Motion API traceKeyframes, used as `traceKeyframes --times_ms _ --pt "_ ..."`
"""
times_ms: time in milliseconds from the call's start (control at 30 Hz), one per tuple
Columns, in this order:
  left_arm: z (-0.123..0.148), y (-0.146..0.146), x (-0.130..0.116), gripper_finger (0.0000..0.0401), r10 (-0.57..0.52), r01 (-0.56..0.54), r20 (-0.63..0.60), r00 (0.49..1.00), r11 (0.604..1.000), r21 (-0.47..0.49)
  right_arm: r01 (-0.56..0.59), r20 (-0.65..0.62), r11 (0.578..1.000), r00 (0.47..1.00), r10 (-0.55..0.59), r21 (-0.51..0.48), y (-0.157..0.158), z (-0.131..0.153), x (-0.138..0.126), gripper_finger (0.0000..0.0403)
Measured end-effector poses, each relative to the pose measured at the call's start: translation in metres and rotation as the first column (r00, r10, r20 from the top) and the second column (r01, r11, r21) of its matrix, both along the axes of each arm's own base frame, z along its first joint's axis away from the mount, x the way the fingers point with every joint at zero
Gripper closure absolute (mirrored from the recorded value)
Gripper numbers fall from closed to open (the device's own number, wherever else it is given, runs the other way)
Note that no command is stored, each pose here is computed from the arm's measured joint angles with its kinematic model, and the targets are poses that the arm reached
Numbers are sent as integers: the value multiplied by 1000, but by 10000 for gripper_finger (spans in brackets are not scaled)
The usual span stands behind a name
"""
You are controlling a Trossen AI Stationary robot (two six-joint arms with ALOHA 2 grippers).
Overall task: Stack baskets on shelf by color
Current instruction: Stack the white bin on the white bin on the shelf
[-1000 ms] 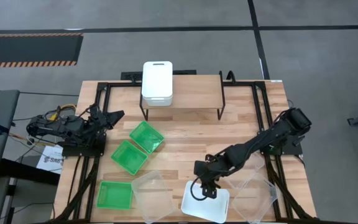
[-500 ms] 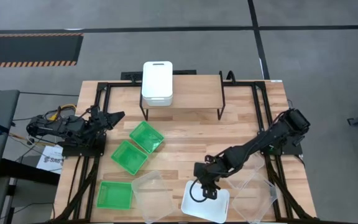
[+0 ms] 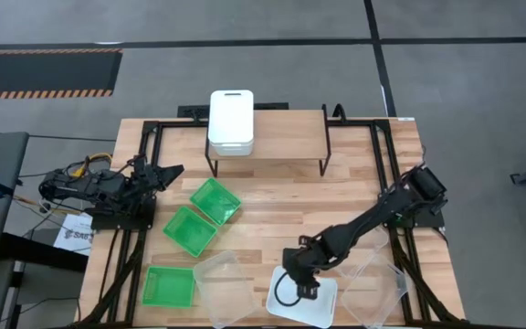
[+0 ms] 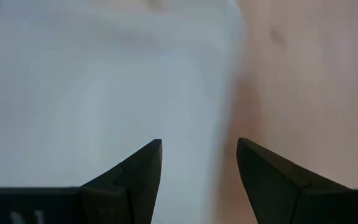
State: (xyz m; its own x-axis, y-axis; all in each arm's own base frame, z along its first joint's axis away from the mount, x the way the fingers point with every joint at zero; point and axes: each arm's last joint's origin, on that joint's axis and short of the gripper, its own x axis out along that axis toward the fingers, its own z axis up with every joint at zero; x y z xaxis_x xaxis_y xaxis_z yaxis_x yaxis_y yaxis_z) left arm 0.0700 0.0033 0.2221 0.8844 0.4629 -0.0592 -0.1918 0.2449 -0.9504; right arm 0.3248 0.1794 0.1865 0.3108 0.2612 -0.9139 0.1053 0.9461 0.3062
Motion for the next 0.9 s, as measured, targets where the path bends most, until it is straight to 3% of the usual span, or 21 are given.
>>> traceKeyframes --times_ms 167,267,567,700,900 --pt "-2 -1 1 216 -17 17 -22 1000 1000 3 54 -89 998 994 -57 -32 -1 -19 0 177" --pt "-2 -1 1 216 -18 18 -21 1000 1000 2 58 -104 998 993 -62 -38 0 -25 1 202" --pt "-2 -1 1 216 -18 18 -25 1000 1000 2 181 -138 983 974 -182 -20 -10 -30 8 388" --pt "-2 -1 1 216 -21 21 -21 1000 1000 1 282 -140 959 950 -280 -6 -25 -21 14 392" --pt "-2 -1 1 216 -27 27 -25 999 1000 1 414 -59 910 909 -413 18 -58 16 19 398"
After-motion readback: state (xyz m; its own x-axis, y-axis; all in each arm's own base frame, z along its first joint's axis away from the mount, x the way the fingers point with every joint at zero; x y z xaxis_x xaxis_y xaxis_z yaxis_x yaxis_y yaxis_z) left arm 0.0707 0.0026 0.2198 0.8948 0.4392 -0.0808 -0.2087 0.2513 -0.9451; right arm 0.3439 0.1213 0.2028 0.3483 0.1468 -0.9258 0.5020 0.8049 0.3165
